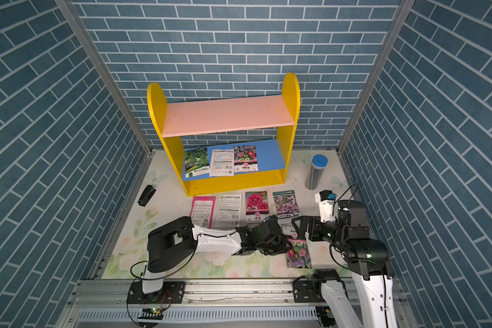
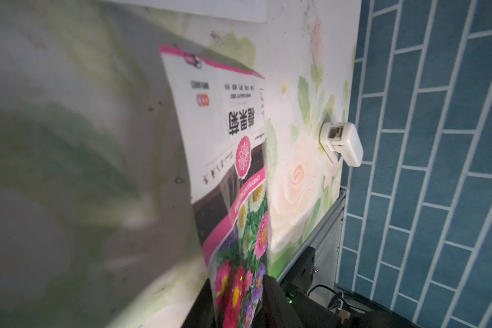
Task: Take the seed bag off the shelf
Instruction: Place the seed packet at the center of the board.
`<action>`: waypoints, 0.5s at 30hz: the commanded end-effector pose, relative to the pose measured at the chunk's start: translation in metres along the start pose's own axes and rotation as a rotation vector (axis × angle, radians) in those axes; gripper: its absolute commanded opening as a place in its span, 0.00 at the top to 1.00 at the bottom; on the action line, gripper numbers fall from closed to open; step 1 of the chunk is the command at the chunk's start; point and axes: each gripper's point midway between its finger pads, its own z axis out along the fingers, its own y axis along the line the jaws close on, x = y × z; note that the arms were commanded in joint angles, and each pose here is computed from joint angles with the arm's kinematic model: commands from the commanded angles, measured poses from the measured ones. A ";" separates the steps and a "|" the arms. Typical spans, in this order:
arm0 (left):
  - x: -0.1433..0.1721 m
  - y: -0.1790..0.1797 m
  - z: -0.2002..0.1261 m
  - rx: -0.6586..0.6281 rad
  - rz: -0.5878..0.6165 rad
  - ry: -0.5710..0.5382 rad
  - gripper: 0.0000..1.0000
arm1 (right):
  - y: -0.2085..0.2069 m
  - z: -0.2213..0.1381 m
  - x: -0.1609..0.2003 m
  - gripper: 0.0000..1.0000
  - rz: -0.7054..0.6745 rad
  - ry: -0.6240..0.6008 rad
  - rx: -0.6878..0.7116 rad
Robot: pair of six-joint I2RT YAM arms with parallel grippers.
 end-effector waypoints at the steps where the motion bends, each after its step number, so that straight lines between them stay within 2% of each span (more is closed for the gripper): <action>1: 0.001 0.011 -0.001 -0.072 0.033 -0.004 0.58 | -0.002 -0.002 0.002 0.00 0.001 -0.001 0.015; 5: -0.002 0.019 -0.012 -0.103 0.045 -0.024 0.54 | 0.002 -0.004 -0.002 0.00 -0.009 -0.014 -0.002; 10: -0.010 0.015 -0.032 -0.128 0.113 -0.061 0.44 | 0.018 -0.006 -0.009 0.00 -0.042 -0.054 -0.085; 15: -0.027 0.007 -0.064 -0.151 0.188 -0.127 0.14 | 0.030 -0.008 -0.022 0.00 -0.098 -0.127 -0.155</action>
